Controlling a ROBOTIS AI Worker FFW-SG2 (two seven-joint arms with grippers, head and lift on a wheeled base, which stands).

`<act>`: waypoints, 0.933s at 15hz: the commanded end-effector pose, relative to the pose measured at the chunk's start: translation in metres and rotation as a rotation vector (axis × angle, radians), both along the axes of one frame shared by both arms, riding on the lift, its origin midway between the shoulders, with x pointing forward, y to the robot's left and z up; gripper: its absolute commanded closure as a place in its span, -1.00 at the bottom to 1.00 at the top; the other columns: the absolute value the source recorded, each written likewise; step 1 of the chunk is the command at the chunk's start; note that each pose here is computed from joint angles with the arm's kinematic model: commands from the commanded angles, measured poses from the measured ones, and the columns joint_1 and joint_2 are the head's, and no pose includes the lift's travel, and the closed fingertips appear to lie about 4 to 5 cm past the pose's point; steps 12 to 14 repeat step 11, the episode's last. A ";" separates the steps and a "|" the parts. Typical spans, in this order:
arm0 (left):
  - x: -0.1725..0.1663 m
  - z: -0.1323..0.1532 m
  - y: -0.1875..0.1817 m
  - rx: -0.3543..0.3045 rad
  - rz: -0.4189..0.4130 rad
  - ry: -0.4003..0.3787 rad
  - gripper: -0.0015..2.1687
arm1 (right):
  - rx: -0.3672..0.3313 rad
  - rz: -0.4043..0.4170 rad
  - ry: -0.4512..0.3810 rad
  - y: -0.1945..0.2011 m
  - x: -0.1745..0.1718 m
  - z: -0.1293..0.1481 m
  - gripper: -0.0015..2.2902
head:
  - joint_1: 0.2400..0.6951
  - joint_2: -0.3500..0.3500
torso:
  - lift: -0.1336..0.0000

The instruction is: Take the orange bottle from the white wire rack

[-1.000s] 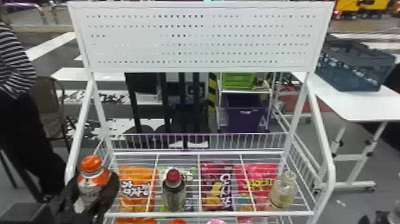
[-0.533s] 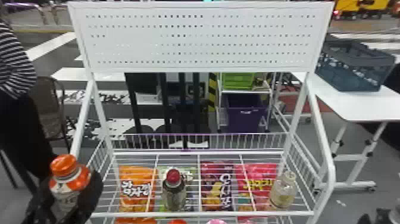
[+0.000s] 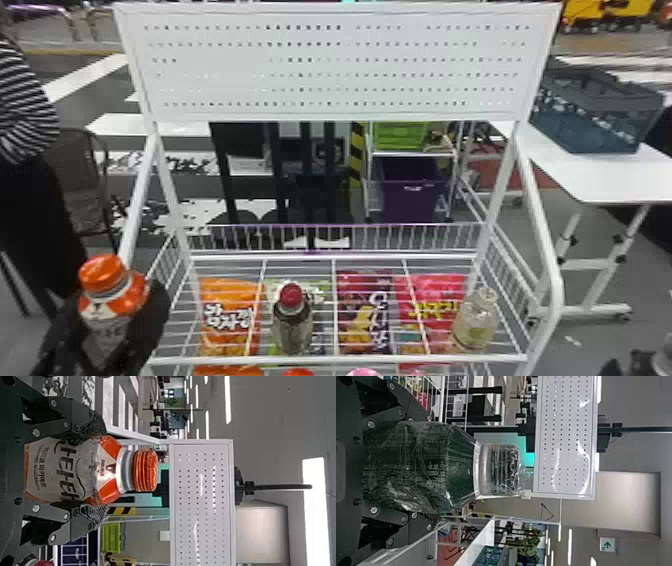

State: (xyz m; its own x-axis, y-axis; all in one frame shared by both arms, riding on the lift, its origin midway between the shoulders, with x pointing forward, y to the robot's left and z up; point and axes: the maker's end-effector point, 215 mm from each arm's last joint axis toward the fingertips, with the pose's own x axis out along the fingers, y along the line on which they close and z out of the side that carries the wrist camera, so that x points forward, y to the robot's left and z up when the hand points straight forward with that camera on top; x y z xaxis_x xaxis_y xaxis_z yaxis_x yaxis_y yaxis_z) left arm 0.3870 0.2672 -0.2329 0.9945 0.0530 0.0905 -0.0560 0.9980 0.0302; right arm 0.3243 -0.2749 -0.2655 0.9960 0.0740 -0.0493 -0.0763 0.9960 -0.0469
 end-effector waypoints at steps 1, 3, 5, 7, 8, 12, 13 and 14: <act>0.001 0.000 0.000 -0.003 0.002 -0.002 0.98 | 0.001 -0.003 0.002 -0.001 0.001 -0.001 -0.20 | 0.14 0.00 | 1.00; 0.002 0.000 0.001 -0.001 0.003 -0.002 0.98 | 0.001 -0.002 0.003 0.000 0.003 -0.001 -0.20 | 0.14 0.00 | 1.00; 0.003 0.000 0.000 0.002 0.003 0.004 0.98 | 0.002 -0.002 0.006 0.000 0.004 -0.001 -0.20 | 0.14 0.00 | 1.00; 0.005 -0.001 0.001 0.005 0.004 0.011 0.98 | 0.003 -0.001 0.008 0.000 0.004 -0.002 -0.20 | 0.14 0.00 | 1.00; 0.006 -0.002 0.001 0.005 0.004 0.011 0.98 | 0.002 -0.002 0.009 -0.001 0.004 -0.003 -0.20 | 0.14 0.00 | 1.00; 0.007 0.000 0.001 0.005 0.005 0.007 0.98 | 0.003 -0.002 0.012 -0.001 0.004 -0.004 -0.20 | 0.14 0.00 | 1.00; 0.007 0.000 0.001 0.005 0.005 0.007 0.98 | 0.003 -0.002 0.012 -0.001 0.004 -0.004 -0.20 | 0.14 0.00 | 1.00; 0.007 0.000 0.001 0.005 0.005 0.007 0.98 | 0.003 -0.002 0.012 -0.001 0.004 -0.004 -0.20 | 0.14 0.00 | 1.00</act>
